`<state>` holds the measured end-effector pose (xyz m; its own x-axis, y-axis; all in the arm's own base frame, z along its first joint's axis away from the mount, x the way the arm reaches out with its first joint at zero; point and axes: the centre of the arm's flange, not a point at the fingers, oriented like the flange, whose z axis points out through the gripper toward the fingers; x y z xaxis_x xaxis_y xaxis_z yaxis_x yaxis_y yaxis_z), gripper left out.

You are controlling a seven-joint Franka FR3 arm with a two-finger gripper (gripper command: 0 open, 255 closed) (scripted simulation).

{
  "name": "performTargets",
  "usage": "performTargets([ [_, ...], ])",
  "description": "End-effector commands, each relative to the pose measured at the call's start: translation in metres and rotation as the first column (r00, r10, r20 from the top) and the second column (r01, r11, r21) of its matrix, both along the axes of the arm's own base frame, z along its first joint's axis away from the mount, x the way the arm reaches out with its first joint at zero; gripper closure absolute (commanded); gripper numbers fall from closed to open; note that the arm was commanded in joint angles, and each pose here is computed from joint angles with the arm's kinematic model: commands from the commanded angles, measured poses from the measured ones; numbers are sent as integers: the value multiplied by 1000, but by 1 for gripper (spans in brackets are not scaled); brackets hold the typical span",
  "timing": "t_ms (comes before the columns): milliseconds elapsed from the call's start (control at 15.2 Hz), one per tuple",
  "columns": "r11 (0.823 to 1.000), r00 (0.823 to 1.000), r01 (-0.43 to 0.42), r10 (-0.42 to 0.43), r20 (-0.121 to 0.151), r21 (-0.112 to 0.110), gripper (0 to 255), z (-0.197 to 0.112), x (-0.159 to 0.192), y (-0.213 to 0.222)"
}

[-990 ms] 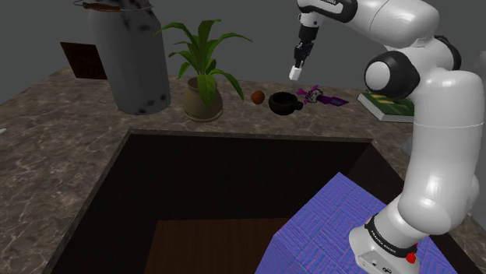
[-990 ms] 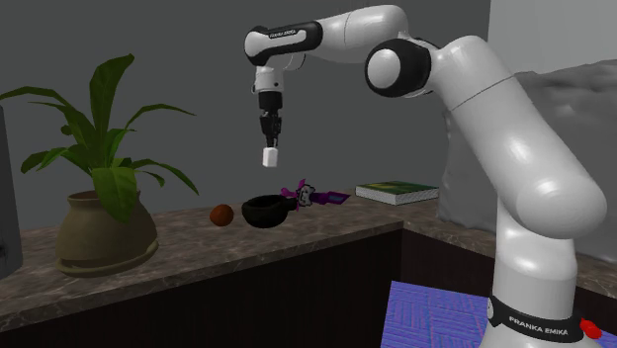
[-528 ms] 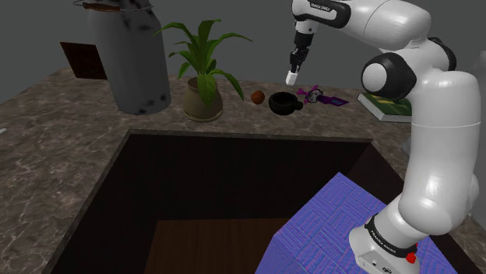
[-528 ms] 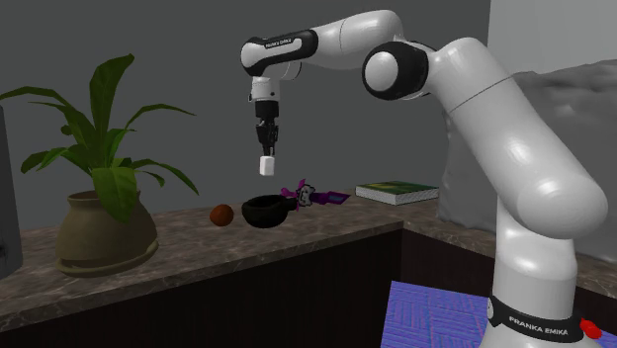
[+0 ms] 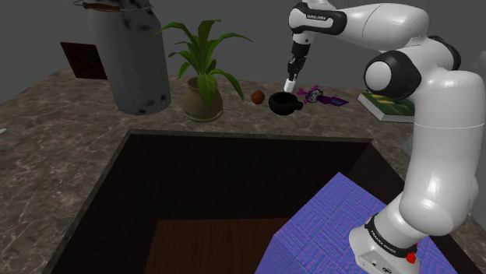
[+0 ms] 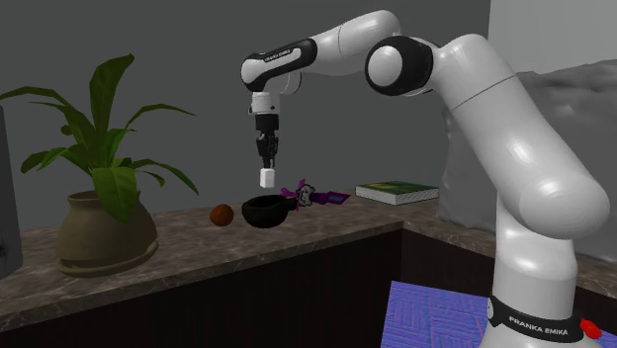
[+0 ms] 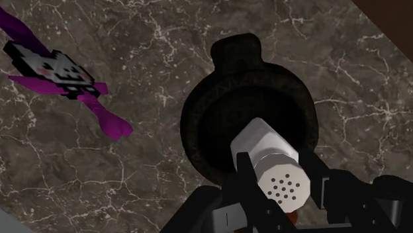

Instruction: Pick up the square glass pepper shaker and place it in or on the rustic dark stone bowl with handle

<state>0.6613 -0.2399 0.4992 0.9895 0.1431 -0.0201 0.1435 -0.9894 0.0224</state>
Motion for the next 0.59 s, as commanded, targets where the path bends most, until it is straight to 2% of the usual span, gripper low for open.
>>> performTargets([
  [0, 1000, 1000, 0, 0, 0, 0, 255, -11, -1, 1],
  [264, 1000, 1000, 0, 0, 0, 0, 255, -33, -1, 1],
  [528, 1000, 1000, 0, 0, 0, 0, 255, -35, -1, 1],
])
